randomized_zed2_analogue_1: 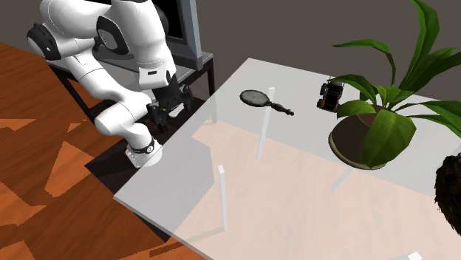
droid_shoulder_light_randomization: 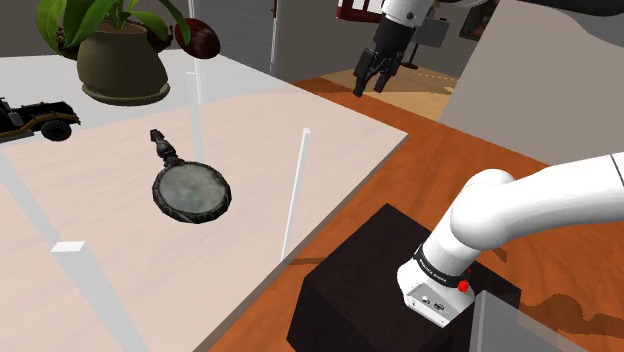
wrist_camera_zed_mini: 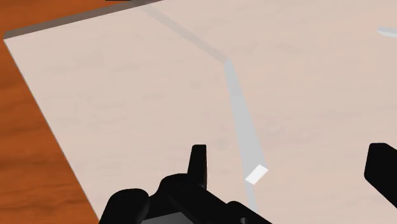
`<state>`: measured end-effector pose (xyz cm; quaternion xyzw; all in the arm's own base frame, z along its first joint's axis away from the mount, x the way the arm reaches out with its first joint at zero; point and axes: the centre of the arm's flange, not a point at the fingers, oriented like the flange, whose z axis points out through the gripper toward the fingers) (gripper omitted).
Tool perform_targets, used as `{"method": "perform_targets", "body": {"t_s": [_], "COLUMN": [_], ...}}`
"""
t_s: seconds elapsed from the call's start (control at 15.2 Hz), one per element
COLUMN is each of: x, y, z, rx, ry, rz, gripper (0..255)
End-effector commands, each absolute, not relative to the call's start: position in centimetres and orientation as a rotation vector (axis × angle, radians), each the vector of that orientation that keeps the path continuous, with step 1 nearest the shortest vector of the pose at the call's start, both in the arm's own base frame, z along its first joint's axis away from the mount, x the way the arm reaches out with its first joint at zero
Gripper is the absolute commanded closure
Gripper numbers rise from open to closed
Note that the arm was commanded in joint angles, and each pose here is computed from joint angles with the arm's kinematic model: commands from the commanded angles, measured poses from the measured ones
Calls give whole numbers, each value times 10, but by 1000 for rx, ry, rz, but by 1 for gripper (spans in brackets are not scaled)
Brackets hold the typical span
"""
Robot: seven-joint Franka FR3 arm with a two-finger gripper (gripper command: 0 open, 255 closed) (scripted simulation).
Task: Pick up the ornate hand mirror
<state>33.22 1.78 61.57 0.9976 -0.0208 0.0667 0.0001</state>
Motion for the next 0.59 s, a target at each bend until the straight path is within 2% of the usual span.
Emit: {"method": "perform_targets", "body": {"t_s": [0.0,0.53], "x": [332,374], "y": [18,115], "z": [616,598], "rx": [3134,3137], "ry": [-65,-95], "rz": [210,153], "gripper": [0,0]}}
